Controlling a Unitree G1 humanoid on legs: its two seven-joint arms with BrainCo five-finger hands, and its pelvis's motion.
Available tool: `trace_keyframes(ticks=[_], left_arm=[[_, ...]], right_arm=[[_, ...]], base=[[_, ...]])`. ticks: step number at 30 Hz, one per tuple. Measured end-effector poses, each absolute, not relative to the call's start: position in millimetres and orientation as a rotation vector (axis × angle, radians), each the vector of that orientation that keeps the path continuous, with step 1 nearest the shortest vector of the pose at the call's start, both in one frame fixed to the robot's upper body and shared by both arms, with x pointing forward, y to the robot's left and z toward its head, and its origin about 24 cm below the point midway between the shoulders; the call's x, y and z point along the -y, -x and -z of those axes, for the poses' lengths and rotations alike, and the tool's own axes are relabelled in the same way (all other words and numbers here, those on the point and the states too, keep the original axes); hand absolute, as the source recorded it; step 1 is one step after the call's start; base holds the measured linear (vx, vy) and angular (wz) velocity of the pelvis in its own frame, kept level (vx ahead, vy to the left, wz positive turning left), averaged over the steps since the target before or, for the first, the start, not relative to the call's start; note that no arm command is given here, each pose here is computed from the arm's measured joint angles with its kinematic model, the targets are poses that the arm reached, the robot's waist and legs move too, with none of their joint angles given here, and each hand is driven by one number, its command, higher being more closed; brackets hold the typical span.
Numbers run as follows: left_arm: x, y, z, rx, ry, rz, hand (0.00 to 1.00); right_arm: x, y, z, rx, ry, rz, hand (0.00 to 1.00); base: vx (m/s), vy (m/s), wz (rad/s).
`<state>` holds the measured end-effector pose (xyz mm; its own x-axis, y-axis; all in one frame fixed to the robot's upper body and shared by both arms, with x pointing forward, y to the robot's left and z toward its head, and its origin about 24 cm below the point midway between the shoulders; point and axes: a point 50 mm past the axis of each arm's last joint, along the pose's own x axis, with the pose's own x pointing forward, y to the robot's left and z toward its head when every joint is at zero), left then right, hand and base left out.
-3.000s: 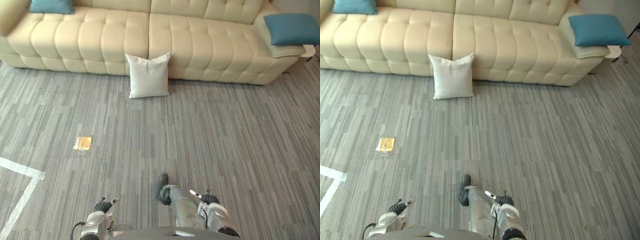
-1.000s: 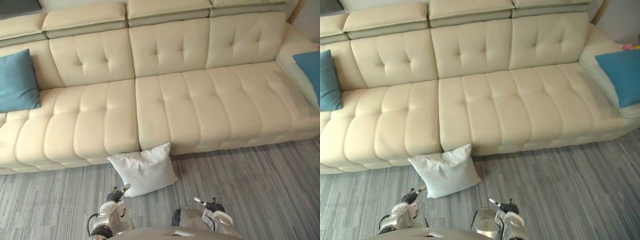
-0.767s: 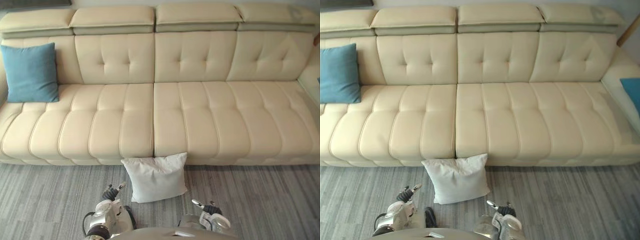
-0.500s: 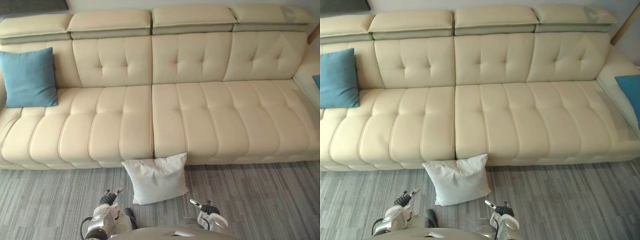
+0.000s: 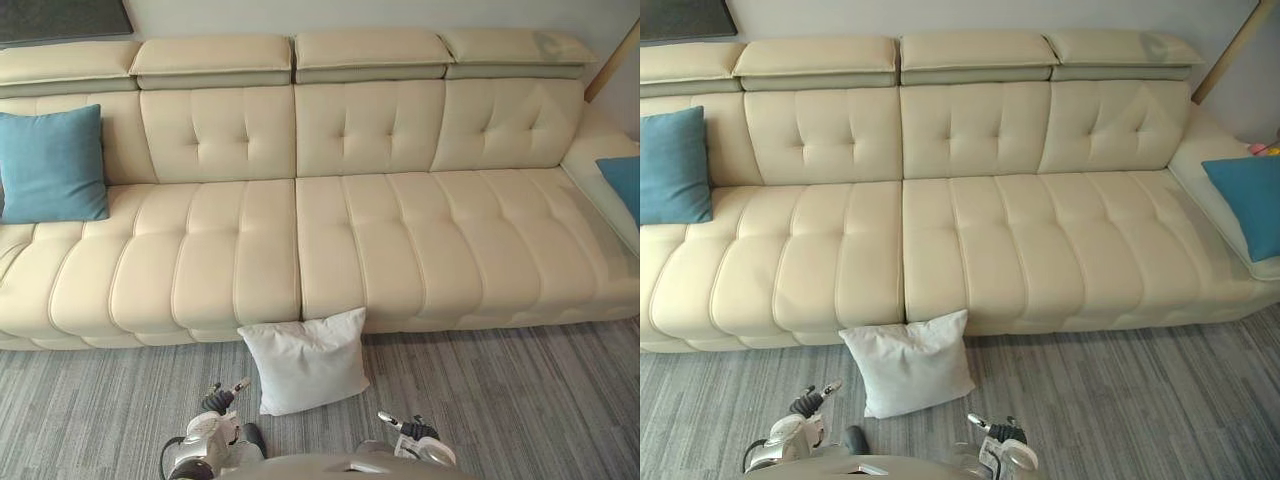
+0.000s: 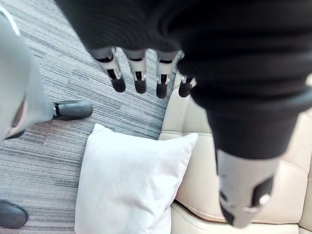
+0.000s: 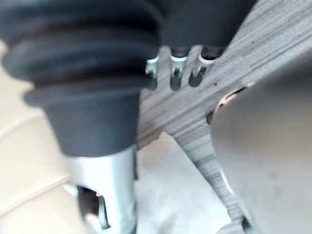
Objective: Pick up cushions and gather them together orderly.
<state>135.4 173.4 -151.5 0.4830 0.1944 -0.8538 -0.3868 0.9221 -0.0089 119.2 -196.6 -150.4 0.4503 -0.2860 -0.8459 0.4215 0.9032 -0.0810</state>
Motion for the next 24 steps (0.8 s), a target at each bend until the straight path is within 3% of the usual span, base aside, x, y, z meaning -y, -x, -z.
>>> trace_keyframes(ticks=[2,10,13,19,24], left_arm=[[-174.0,-143.2,148.5,-0.988,0.202,-0.364,0.0],[-188.3,-219.1,105.8,-0.742,0.191,-0.429,0.0],[-206.9,-246.4,81.3,-0.596,0.372,-0.553,0.0],[-228.7,-273.5,49.3,-0.434,0.481,-0.637,0.0],[-243.4,-302.9,12.9,-0.299,0.511,-0.641,0.0]], right_arm=[[196.4,-131.4,146.5,-0.988,-0.111,0.408,0.0],[197.7,-242.0,81.6,-0.632,0.062,0.31,0.0],[199.6,-273.5,52.0,-0.506,0.075,0.318,0.0],[206.4,-316.0,-1.4,-0.304,-0.022,0.375,0.0],[233.7,-344.5,-59.1,-0.112,-0.085,0.459,0.0]], base=[[-0.05,0.027,0.01],[-0.16,0.039,-0.09],[-0.21,0.068,-0.23],[-0.09,0.006,-0.14],[-0.04,-0.018,0.13]])
